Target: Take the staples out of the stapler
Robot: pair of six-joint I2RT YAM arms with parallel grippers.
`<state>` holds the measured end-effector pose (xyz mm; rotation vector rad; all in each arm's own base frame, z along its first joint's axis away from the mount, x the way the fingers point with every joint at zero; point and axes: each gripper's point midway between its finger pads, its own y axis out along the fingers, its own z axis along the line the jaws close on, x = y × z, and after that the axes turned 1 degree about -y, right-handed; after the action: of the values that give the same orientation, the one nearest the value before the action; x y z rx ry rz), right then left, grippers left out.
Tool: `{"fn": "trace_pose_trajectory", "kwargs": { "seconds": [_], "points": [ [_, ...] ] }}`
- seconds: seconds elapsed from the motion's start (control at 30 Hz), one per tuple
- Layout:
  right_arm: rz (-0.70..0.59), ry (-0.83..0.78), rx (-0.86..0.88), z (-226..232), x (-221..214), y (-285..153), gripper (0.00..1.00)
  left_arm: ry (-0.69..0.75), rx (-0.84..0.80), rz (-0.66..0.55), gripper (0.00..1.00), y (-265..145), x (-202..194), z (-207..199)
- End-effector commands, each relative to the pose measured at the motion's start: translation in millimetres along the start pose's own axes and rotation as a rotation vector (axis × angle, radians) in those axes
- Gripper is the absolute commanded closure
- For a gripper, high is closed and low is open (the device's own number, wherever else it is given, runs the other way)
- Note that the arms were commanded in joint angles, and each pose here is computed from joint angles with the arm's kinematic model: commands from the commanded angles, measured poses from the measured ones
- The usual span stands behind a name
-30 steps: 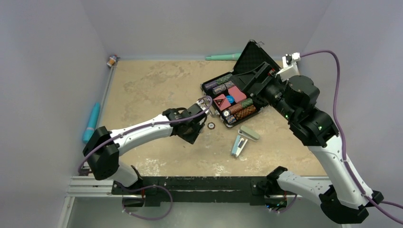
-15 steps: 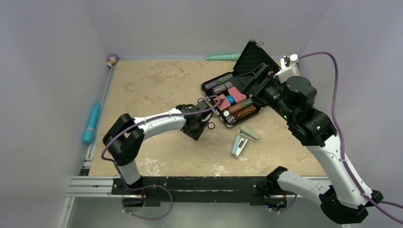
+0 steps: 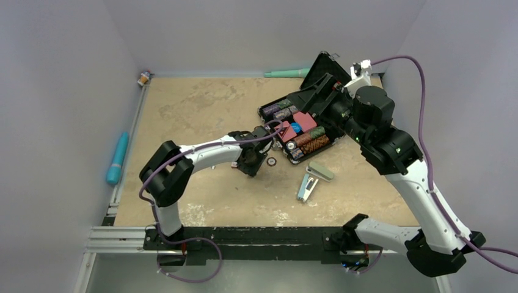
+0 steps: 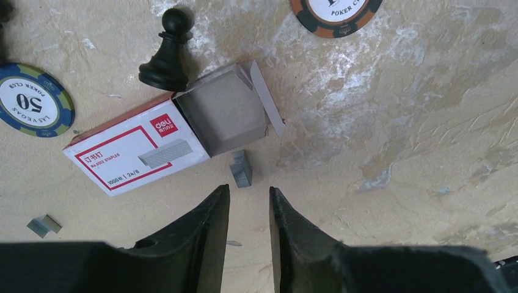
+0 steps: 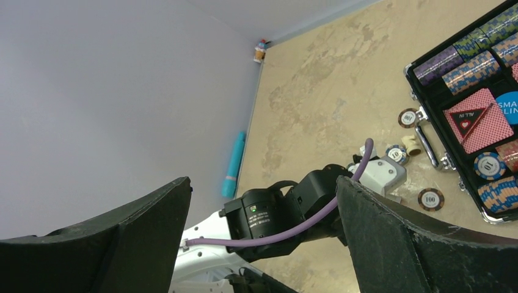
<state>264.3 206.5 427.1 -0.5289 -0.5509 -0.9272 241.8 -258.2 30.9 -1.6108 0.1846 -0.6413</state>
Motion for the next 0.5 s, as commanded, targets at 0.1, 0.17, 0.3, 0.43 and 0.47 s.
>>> {"fn": "trace_pose_trajectory", "kwargs": {
  "seconds": [0.1,0.17,0.3,0.43,0.47],
  "points": [
    [-0.016,-0.027,0.048,15.9,10.3,-2.3,0.07,0.013,-0.027,-0.056,0.67,0.6,26.2,-1.9],
    [-0.009,-0.031,0.046,15.0,8.8,0.2,0.07,0.016,-0.028,-0.047,0.68,2.8,26.5,-2.3],
    [-0.007,-0.037,0.047,16.4,9.8,4.3,0.07,0.009,-0.025,-0.043,0.69,5.0,27.4,-1.7],
    [-0.003,-0.049,0.047,17.0,10.6,7.7,0.07,0.009,-0.012,-0.039,0.72,6.3,28.6,1.4],
    [-0.002,-0.052,0.047,16.7,10.7,8.2,0.07,0.008,-0.008,-0.036,0.72,7.3,28.3,2.3]
  ]
}}
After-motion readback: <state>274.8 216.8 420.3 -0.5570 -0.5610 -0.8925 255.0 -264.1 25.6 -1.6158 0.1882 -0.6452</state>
